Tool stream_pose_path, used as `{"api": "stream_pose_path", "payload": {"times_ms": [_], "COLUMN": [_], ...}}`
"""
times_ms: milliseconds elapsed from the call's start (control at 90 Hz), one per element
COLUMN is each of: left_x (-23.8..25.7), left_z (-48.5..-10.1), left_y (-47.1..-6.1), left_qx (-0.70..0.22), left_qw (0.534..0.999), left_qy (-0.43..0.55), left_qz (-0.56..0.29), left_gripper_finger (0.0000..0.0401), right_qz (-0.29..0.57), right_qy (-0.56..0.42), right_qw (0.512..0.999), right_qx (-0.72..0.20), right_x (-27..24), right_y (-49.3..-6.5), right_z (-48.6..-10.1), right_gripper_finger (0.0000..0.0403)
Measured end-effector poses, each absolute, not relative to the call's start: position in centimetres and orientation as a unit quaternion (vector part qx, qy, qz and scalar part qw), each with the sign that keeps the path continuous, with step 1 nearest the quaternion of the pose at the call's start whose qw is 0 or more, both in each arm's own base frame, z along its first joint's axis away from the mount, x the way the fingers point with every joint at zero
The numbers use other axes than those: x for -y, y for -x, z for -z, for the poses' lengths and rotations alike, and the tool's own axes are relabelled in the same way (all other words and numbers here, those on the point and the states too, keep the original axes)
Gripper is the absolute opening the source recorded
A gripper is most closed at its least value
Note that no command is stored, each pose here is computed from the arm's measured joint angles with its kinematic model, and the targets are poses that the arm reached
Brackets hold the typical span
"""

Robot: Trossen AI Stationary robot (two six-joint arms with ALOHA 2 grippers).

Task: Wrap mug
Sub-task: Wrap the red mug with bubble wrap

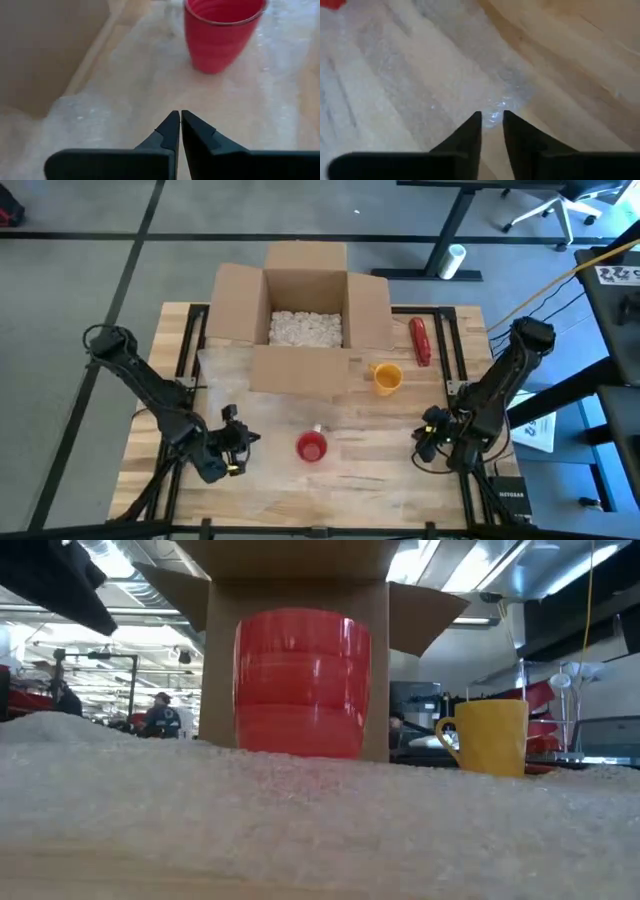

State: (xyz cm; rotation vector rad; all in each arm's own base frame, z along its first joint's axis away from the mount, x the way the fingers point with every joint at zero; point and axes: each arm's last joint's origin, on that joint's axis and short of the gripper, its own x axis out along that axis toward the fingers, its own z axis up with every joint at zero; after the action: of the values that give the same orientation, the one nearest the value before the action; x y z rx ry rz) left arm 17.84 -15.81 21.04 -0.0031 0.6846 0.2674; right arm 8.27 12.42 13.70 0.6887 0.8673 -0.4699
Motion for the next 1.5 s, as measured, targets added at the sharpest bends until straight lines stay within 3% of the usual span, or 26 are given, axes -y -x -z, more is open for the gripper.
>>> {"api": "stream_pose_path", "payload": {"times_ms": [233, 422, 744, 867, 1033, 1311, 1500], "left_x": [15.0, 13.3, 12.2, 12.2, 12.3, 12.4, 12.5], "left_z": [-19.8, -16.8, -15.9, -15.8, -15.9, -16.0, -16.1], "left_y": [-17.3, -15.9, -14.9, -14.9, -14.9, -15.0, -15.1], "left_qx": [-0.32, -0.288, -0.25, -0.251, -0.248, -0.241, -0.238], "left_qw": [0.935, 0.942, 0.951, 0.951, 0.95, 0.953, 0.953], "left_qy": [-0.011, 0.064, 0.109, 0.108, 0.118, 0.121, 0.124], "left_qz": [-0.152, -0.162, -0.145, -0.145, -0.145, -0.139, -0.137], "left_gripper_finger": [0.0, 0.0, 0.0, 0.0, 0.0, 0.0, 0.0], "right_qz": [0.222, 0.252, 0.242, 0.23, 0.196, 0.124, 0.029], "right_qy": [-0.329, -0.31, -0.303, -0.308, -0.29, -0.219, -0.177], "right_qw": [0.829, 0.822, 0.826, 0.829, 0.866, 0.921, 0.946], "right_qx": [-0.394, -0.406, -0.409, -0.405, -0.358, -0.296, -0.271], "right_x": [-12.4, -12.1, -12.7, -12.9, -13.3, -13.9, -12.8], "right_y": [-8.5, -9.2, -11.8, -13.2, -15.5, -22.1, -26.3], "right_z": [-13.6, -12.9, -11.5, -11.0, -11.9, -18.7, -23.2], "right_gripper_finger": [0.0142, 0.0144, 0.0141, 0.0112, 0.0013, 0.0003, 0.0001]}}
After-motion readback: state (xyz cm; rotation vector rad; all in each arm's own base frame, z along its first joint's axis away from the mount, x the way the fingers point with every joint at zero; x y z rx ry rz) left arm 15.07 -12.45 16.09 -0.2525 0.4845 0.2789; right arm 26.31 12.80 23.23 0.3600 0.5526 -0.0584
